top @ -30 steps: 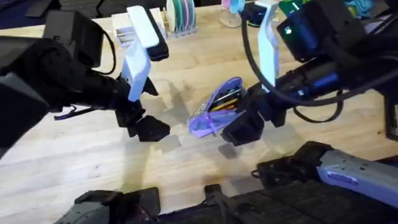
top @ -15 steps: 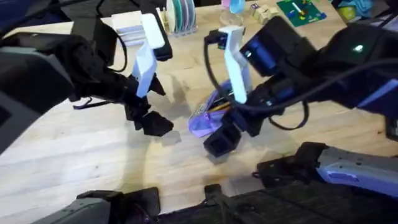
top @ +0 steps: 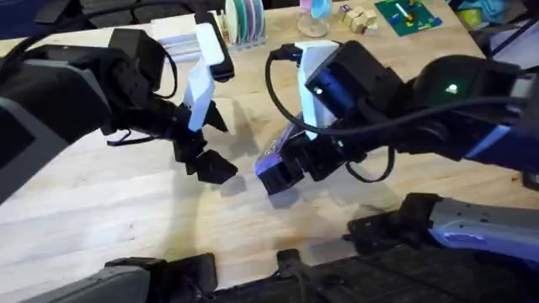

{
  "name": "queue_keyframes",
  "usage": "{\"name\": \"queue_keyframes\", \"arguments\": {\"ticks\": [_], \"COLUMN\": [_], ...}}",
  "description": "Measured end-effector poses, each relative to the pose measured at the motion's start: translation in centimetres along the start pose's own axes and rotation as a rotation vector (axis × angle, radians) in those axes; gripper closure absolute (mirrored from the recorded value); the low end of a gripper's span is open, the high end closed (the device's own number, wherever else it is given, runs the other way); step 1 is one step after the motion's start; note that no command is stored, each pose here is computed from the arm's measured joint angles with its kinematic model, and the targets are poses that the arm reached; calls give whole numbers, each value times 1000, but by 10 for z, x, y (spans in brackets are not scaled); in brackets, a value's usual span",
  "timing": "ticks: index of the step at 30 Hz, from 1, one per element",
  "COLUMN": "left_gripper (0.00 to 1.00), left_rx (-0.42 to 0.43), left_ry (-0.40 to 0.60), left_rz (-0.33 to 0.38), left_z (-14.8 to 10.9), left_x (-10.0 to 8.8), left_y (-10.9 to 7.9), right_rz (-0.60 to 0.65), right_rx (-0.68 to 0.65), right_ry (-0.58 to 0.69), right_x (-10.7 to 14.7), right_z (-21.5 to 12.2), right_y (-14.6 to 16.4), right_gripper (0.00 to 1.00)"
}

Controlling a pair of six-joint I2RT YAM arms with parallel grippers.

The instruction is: Unzip the bag, pick up the pens from the table one at a time and place them inside, then zip the bag closed.

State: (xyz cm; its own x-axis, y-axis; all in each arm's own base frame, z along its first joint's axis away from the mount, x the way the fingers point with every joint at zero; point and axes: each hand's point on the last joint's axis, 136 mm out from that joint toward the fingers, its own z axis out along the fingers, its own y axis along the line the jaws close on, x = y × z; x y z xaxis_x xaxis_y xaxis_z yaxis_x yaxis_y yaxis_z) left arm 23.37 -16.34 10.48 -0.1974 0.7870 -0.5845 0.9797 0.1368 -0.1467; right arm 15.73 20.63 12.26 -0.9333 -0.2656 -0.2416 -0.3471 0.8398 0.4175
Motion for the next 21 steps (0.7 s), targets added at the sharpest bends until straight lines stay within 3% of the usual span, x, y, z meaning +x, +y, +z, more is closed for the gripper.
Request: {"name": "queue_keyframes", "arguments": {"ticks": [12, 21], "left_gripper": [7, 7], "left_rx": [1, 2], "left_ry": [-2, -1], "left_rz": [0, 0], "left_z": [0, 0], "left_x": [0, 0], "left_y": [0, 0], "right_rz": [77, 90], "right_rx": [43, 43], "right_ry": [57, 22], "right_x": [-1, -17], "right_z": [22, 35], "right_y": [-9, -9], "right_gripper": [3, 10]}}
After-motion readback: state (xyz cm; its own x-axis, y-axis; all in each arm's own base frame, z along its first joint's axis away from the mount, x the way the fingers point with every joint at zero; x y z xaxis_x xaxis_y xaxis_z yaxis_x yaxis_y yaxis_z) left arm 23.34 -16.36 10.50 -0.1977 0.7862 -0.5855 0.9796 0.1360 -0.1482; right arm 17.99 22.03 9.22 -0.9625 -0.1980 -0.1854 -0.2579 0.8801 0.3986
